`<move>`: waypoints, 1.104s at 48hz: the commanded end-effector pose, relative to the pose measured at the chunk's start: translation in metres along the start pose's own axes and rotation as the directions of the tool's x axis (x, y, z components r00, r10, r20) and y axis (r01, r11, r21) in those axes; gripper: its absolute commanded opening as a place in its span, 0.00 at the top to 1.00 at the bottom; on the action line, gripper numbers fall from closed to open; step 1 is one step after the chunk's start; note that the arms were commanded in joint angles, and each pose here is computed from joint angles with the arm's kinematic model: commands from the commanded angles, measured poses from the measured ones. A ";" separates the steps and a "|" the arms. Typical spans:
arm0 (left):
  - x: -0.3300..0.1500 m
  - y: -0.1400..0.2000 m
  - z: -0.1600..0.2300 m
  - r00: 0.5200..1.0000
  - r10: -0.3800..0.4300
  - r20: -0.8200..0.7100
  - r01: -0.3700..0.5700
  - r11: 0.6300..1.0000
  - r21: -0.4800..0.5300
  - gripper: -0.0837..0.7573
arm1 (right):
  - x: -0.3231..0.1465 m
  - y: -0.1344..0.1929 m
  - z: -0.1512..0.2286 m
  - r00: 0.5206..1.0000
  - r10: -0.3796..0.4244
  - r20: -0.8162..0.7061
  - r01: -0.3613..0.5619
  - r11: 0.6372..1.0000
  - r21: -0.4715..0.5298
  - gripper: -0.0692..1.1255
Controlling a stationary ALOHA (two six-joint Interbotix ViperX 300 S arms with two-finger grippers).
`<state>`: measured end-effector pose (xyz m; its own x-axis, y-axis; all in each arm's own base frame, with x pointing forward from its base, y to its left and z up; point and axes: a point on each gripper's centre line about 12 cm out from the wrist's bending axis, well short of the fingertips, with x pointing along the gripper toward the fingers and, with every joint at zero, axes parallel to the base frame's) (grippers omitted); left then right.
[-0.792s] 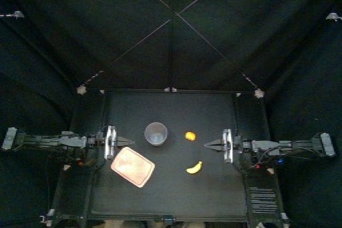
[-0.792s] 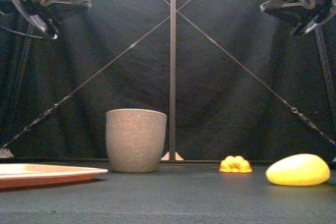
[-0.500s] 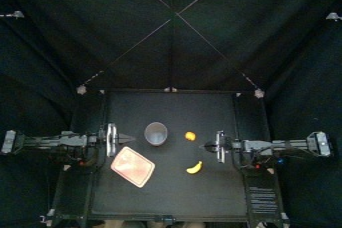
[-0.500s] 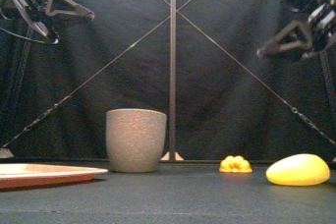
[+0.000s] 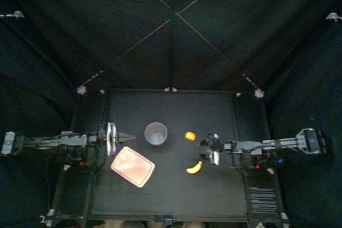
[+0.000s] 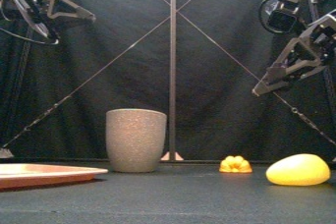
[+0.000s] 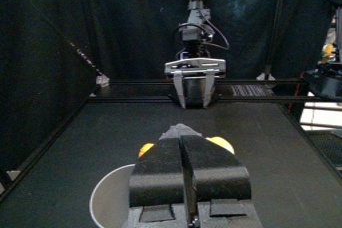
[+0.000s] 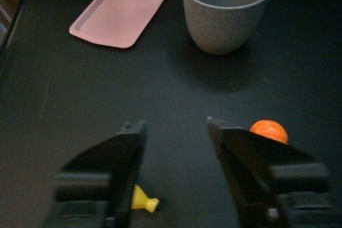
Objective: Pick the banana then place it on the pink plate
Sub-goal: Pick the banana
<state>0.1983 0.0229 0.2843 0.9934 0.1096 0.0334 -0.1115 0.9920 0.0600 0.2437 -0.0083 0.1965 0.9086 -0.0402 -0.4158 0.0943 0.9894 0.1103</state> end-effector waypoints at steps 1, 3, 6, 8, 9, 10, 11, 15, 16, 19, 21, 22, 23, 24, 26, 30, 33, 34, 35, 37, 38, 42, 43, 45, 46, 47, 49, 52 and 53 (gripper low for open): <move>0.003 0.003 0.011 1.000 0.014 0.028 -0.014 1.000 0.005 0.91 | 0.003 0.002 0.008 1.000 0.003 0.025 -0.004 0.999 0.033 0.10; 0.003 0.004 0.012 0.999 0.018 0.030 -0.019 1.000 0.007 0.91 | 0.005 0.003 0.006 1.000 0.005 0.014 -0.005 0.999 0.043 0.09; 0.003 0.006 0.013 0.999 0.026 0.032 -0.026 1.000 0.007 0.91 | 0.008 0.010 -0.001 0.999 0.025 -0.031 -0.023 0.999 0.044 0.10; 0.003 0.006 0.013 0.999 0.029 0.034 -0.029 1.000 0.007 0.91 | 0.011 0.015 -0.004 0.997 0.041 -0.061 -0.039 0.999 0.034 0.10; 0.003 0.006 0.013 0.999 0.029 0.032 -0.029 1.000 0.007 0.91 | 0.012 0.017 -0.006 0.996 0.050 -0.079 -0.048 0.998 0.028 0.10; 0.003 0.007 0.013 0.999 0.030 0.033 -0.031 1.000 0.007 0.92 | 0.013 0.020 -0.008 0.993 0.056 -0.100 -0.054 0.998 0.025 0.10; 0.003 0.007 0.013 0.999 0.032 0.033 -0.032 0.999 0.007 0.91 | 0.015 0.022 -0.010 0.991 0.064 -0.119 -0.062 0.998 0.018 0.10; 0.003 0.007 0.013 0.999 0.032 0.033 -0.032 0.999 0.007 0.91 | 0.021 0.033 -0.015 0.970 0.090 -0.227 -0.093 0.996 -0.001 0.10; 0.003 0.007 0.013 0.999 0.032 0.032 -0.032 0.999 0.007 0.91 | 0.023 0.036 -0.015 0.964 0.094 -0.248 -0.098 0.995 -0.004 0.10; 0.003 0.007 0.011 0.999 0.033 0.032 -0.034 0.999 0.007 0.91 | 0.029 0.040 -0.013 0.948 0.099 -0.303 -0.106 0.994 -0.008 0.10; 0.002 0.008 0.010 0.999 0.036 0.035 -0.036 0.999 0.006 0.91 | 0.033 0.042 -0.011 0.938 0.099 -0.331 -0.110 0.994 -0.015 0.10; 0.002 0.009 0.010 0.998 0.041 0.040 -0.041 0.999 0.005 0.91 | 0.035 0.043 -0.011 0.933 0.097 -0.346 -0.112 0.993 -0.023 0.10; 0.002 0.009 0.009 0.998 0.042 0.043 -0.043 0.999 0.005 0.91 | 0.038 0.044 -0.010 0.926 0.095 -0.365 -0.114 0.993 -0.032 0.10; 0.001 0.009 0.009 0.998 0.044 0.049 -0.044 0.999 0.005 0.91 | 0.040 0.044 -0.011 0.921 0.092 -0.379 -0.115 0.993 -0.039 0.10; 0.001 0.009 0.009 0.997 0.045 0.062 -0.046 0.999 0.005 0.91 | 0.043 0.044 -0.013 0.908 0.084 -0.410 -0.118 0.991 -0.060 0.10; 0.000 0.010 0.010 0.995 0.047 0.083 -0.048 0.999 0.006 0.91 | 0.050 0.042 -0.022 0.881 0.060 -0.469 -0.123 0.987 -0.103 0.10; 0.000 0.010 0.009 0.995 0.051 0.087 -0.052 0.999 0.008 0.91 | 0.055 0.042 -0.028 0.863 0.049 -0.503 -0.129 0.984 -0.125 0.10; 0.000 0.010 0.009 0.995 0.052 0.086 -0.053 0.999 0.006 0.91 | 0.056 0.043 -0.030 0.858 0.048 -0.511 -0.132 0.983 -0.131 0.10; 0.000 0.011 0.008 0.995 0.053 0.084 -0.054 0.999 0.008 0.91 | 0.059 0.043 -0.033 0.851 0.044 -0.523 -0.135 0.981 -0.137 0.10; 0.000 0.012 0.009 0.995 0.057 0.085 -0.058 0.998 0.008 0.91 | 0.062 0.045 -0.035 0.843 0.042 -0.536 -0.139 0.980 -0.142 0.10; -0.001 0.012 0.008 0.995 0.059 0.082 -0.060 0.998 0.006 0.91 | 0.064 0.046 -0.036 0.840 0.042 -0.541 -0.142 0.979 -0.143 0.10; -0.001 0.014 0.006 0.995 0.068 0.077 -0.069 0.998 0.007 0.91 | 0.071 0.052 -0.038 0.830 0.048 -0.556 -0.158 0.976 -0.151 0.10; -0.001 0.014 0.006 0.994 0.071 0.078 -0.072 0.997 0.007 0.91 | 0.072 0.054 -0.038 0.829 0.051 -0.557 -0.161 0.976 -0.150 0.10; -0.001 0.015 0.005 0.994 0.078 0.078 -0.078 0.997 0.006 0.91 | 0.076 0.057 -0.038 0.823 0.054 -0.566 -0.169 0.974 -0.153 0.10; -0.002 0.015 0.005 0.994 0.077 0.080 -0.078 0.997 0.007 0.91 | 0.077 0.059 -0.039 0.820 0.054 -0.570 -0.172 0.973 -0.155 0.10; -0.002 0.016 0.004 0.994 0.079 0.078 -0.080 0.997 0.006 0.91 | 0.079 0.060 -0.039 0.818 0.055 -0.573 -0.175 0.972 -0.156 0.10; -0.002 0.016 0.004 0.994 0.081 0.078 -0.081 0.997 0.006 0.91 | 0.081 0.061 -0.039 0.816 0.056 -0.576 -0.178 0.971 -0.158 0.10; -0.002 0.016 0.003 0.994 0.082 0.076 -0.083 0.997 0.006 0.91 | 0.084 0.063 -0.042 0.808 0.055 -0.586 -0.183 0.970 -0.161 0.10; -0.002 0.016 0.003 0.994 0.082 0.076 -0.083 0.997 0.006 0.91 | 0.085 0.064 -0.043 0.807 0.055 -0.589 -0.184 0.970 -0.161 0.10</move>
<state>0.1932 0.0374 0.2820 0.9789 0.1819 0.0930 -0.1881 0.9802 0.0625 0.3021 0.0546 0.1226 0.4781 0.0978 -0.8729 -0.1359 0.9900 0.0365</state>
